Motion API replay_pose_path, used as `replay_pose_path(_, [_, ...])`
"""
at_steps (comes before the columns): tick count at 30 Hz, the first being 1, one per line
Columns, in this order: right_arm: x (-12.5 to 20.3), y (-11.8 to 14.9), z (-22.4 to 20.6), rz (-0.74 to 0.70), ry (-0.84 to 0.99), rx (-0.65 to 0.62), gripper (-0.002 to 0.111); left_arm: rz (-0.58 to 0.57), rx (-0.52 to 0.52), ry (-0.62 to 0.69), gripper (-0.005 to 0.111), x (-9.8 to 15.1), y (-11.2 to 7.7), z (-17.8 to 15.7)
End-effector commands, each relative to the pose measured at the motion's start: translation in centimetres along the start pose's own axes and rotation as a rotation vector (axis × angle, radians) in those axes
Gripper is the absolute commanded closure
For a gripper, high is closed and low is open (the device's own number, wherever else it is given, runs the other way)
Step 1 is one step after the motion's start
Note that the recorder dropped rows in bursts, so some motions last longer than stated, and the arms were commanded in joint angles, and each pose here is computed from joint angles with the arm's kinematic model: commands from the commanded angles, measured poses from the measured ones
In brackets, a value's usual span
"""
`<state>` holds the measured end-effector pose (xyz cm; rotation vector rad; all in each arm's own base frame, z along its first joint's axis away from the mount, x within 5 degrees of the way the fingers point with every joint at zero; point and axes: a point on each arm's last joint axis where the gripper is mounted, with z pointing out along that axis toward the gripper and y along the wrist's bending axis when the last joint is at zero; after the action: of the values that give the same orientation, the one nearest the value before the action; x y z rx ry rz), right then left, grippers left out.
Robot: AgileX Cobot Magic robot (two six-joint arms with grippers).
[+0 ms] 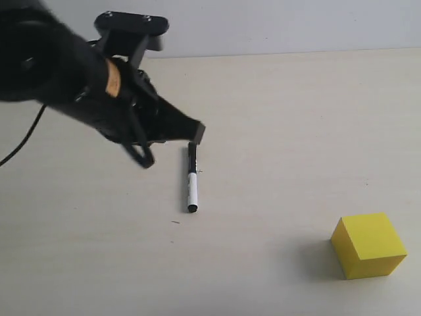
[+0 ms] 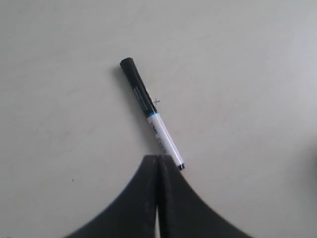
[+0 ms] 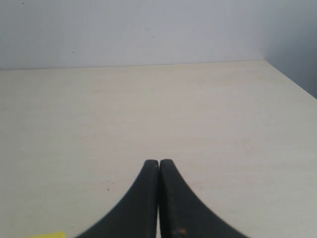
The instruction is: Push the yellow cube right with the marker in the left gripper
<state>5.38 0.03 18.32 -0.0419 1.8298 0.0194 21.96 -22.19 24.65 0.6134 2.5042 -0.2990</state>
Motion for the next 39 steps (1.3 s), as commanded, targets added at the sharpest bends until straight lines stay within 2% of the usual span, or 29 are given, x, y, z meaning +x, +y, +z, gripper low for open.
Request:
replay_pose_path(1, [0.0, 0.0, 0.0, 0.005, -0.015, 0.002, 0.108, 0.045, 0.101, -0.185, 0.107, 3.4, 0.8, -3.0])
replay_pose_path(5, [0.0, 0.0, 0.0, 0.005, -0.015, 0.002, 0.108, 0.047, 0.178, -0.356, 0.107, 6.2, 1.8, -6.1])
replay_pose_path(11, [0.0, 0.0, 0.0, 0.005, -0.012, 0.002, 0.108, 0.035, 0.191, -0.428, 0.107, 10.0, 3.5, -9.2])
replay_pose_path(18, [0.0, 0.0, 0.0, 0.005, -0.012, 0.002, 0.108, 0.026, 0.212, -0.516, 0.107, 10.6, 4.0, -11.5])
replay_pose_path(27, [0.0, 0.0, 0.0, 0.005, -0.012, 0.002, 0.108, 0.025, 0.215, -0.526, 0.107, 10.7, 4.0, -11.7])
replay_pose_path(30, [0.0, 0.0, 0.0, 0.005, -0.012, 0.002, 0.108, -0.006, 0.182, -0.543, 0.107, 10.5, 4.7, -11.9])
replay_pose_path(34, [0.0, 0.0, 0.0, 0.005, -0.012, 0.002, 0.108, -0.111, 0.046, -0.638, 0.107, 10.8, 7.5, -13.6])
replay_pose_path(36, [0.0, 0.0, 0.0, 0.005, -0.012, 0.002, 0.108, -0.191, -0.053, -0.679, 0.107, 11.9, 9.2, -14.7])
replay_pose_path(39, [0.0, 0.0, 0.0, 0.005, -0.012, 0.002, 0.108, -0.267, -0.179, -0.757, 0.107, 14.2, 10.6, -16.2])
